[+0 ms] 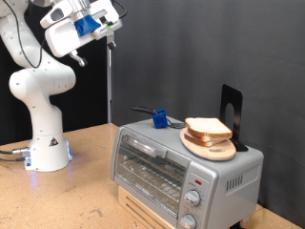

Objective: Make a piece of toast with the oven

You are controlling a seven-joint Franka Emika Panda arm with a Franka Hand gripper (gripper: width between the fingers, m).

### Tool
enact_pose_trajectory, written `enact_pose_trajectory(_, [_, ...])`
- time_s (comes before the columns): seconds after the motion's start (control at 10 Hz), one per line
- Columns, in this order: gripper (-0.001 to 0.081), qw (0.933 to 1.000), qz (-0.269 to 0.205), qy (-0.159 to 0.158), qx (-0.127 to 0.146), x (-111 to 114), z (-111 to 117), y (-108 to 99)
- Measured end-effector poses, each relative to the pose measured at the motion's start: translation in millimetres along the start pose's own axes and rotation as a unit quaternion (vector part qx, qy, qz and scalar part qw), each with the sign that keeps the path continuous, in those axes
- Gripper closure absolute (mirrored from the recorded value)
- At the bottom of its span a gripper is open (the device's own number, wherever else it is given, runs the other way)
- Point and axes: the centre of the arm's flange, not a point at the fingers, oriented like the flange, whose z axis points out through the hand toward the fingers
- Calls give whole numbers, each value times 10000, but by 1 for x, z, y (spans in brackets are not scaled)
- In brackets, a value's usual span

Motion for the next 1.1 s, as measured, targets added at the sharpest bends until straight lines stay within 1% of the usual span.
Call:
enact_pose_trajectory(0.1, [-2,9993,59,-363,-44,-2,-6,1])
enact_pose_trajectory(0.2, [-2,9986,159,-502,18,1,-10,-2])
enact_pose_trajectory(0.3, [-2,9978,295,-589,3,5,-9,-6])
enact_pose_trajectory(0.4, [-2,9971,415,-636,-76,11,-4,-12])
enact_pose_trajectory(0.7, [-2,9964,471,-610,-357,32,25,-34])
enact_pose_trajectory(0.8, [-2,9968,437,-545,-392,37,36,-41])
enact_pose_trajectory(0.9, [-2,9975,405,-442,-381,41,45,-48])
enact_pose_trajectory(1.1, [-2,9994,276,-90,-195,46,55,-59])
